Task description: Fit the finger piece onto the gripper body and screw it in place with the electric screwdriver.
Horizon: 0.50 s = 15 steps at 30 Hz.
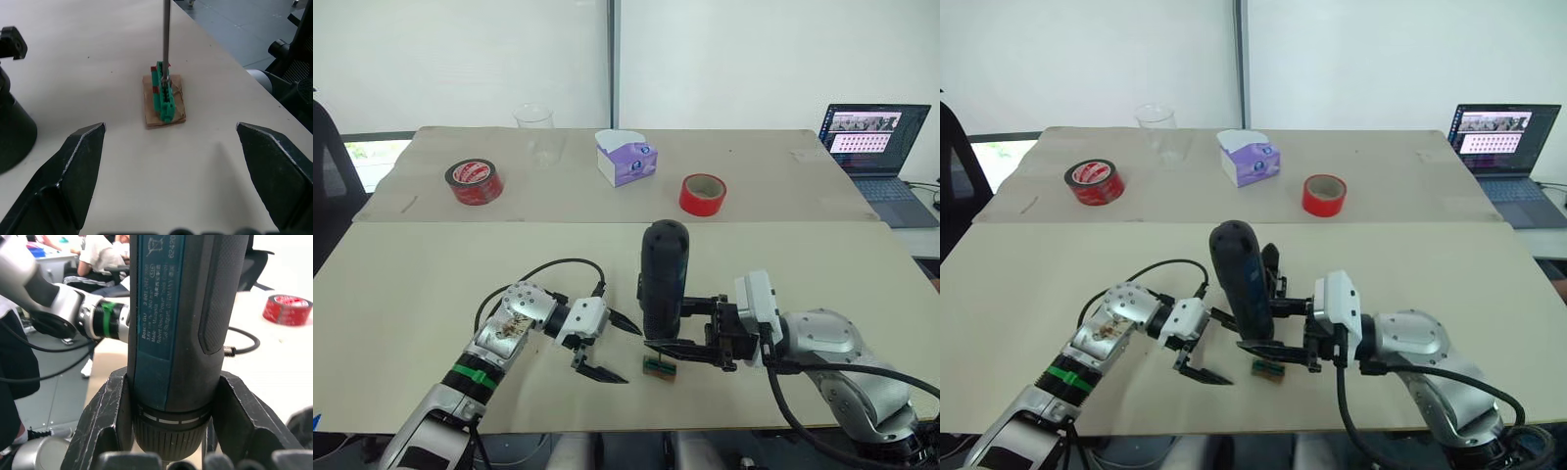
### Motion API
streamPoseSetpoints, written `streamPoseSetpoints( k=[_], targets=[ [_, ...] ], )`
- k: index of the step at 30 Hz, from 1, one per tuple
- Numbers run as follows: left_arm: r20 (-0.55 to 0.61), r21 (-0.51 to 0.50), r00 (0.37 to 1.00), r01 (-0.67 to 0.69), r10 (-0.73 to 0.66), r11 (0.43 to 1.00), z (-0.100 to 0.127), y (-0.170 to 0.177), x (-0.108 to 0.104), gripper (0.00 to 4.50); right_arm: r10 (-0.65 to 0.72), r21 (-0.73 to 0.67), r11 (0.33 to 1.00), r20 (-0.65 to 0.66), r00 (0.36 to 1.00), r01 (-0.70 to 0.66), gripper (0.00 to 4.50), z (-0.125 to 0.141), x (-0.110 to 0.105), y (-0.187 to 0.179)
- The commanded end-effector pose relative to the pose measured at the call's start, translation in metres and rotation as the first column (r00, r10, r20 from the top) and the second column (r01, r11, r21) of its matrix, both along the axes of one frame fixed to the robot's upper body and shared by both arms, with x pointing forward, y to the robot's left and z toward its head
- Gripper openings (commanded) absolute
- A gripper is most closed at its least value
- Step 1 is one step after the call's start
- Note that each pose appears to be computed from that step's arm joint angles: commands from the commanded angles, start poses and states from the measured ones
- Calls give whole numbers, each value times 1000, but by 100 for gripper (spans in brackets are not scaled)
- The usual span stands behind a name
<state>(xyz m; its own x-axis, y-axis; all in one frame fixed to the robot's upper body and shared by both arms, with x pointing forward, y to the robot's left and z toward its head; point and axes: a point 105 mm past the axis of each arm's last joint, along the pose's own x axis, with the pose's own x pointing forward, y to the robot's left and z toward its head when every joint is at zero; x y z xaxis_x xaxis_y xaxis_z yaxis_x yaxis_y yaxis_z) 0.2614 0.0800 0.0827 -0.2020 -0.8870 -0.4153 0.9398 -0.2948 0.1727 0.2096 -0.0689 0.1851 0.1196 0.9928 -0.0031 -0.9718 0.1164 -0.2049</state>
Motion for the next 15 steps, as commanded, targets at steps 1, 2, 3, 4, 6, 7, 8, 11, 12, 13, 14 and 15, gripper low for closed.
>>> streamPoseSetpoints(
  k=[1, 2, 3, 4, 6, 7, 8, 11, 12, 13, 14, 15],
  targets=[
    [18, -47, 1000, -25, 26, 999, 17, 4, 1, 450, 35, 55, 998, 74, 997, -39, 189, 28, -10, 4],
    [7, -51, 999, -37, 38, 998, 20, 6, 1, 450, 35, 63, 997, 70, 997, -40, 189, 32, -10, 4],
    [-4, -56, 999, -51, 50, 997, 23, 9, 1, 450, 37, 69, 997, 66, 997, -42, 189, 36, -10, 5],
    [-12, -61, 998, -63, 62, 996, 26, 11, 1, 450, 40, 73, 996, 61, 997, -44, 189, 39, -10, 5],
    [-21, -73, 995, -103, 102, 992, 32, 17, 3, 450, 44, 78, 996, 55, 998, -49, 189, 46, -11, 6],
    [-18, -77, 992, -128, 127, 989, 34, 19, 5, 450, 45, 79, 996, 53, 998, -49, 189, 49, -10, 6],
    [-16, -82, 989, -151, 150, 985, 35, 20, 8, 450, 44, 80, 996, 50, 998, -48, 189, 52, -10, 5],
    [-19, -123, 958, -285, 285, 951, 40, 21, 25, 450, 34, 89, 995, 47, 998, -38, 189, 63, -4, 6],
    [-28, -140, 946, -324, 323, 936, 41, 19, 30, 450, 30, 90, 995, 47, 998, -35, 189, 66, -2, 5],
    [-32, -151, 936, -351, 350, 924, 41, 16, 34, 450, 28, 91, 995, 47, 999, -32, 189, 68, -1, 5],
    [-31, -161, 928, -370, 371, 915, 40, 13, 36, 450, 25, 91, 995, 46, 999, -30, 189, 70, 1, 5],
    [-31, -169, 920, -390, 391, 905, 39, 8, 39, 450, 23, 91, 996, 44, 999, -27, 189, 72, 2, 5]
  ],
)
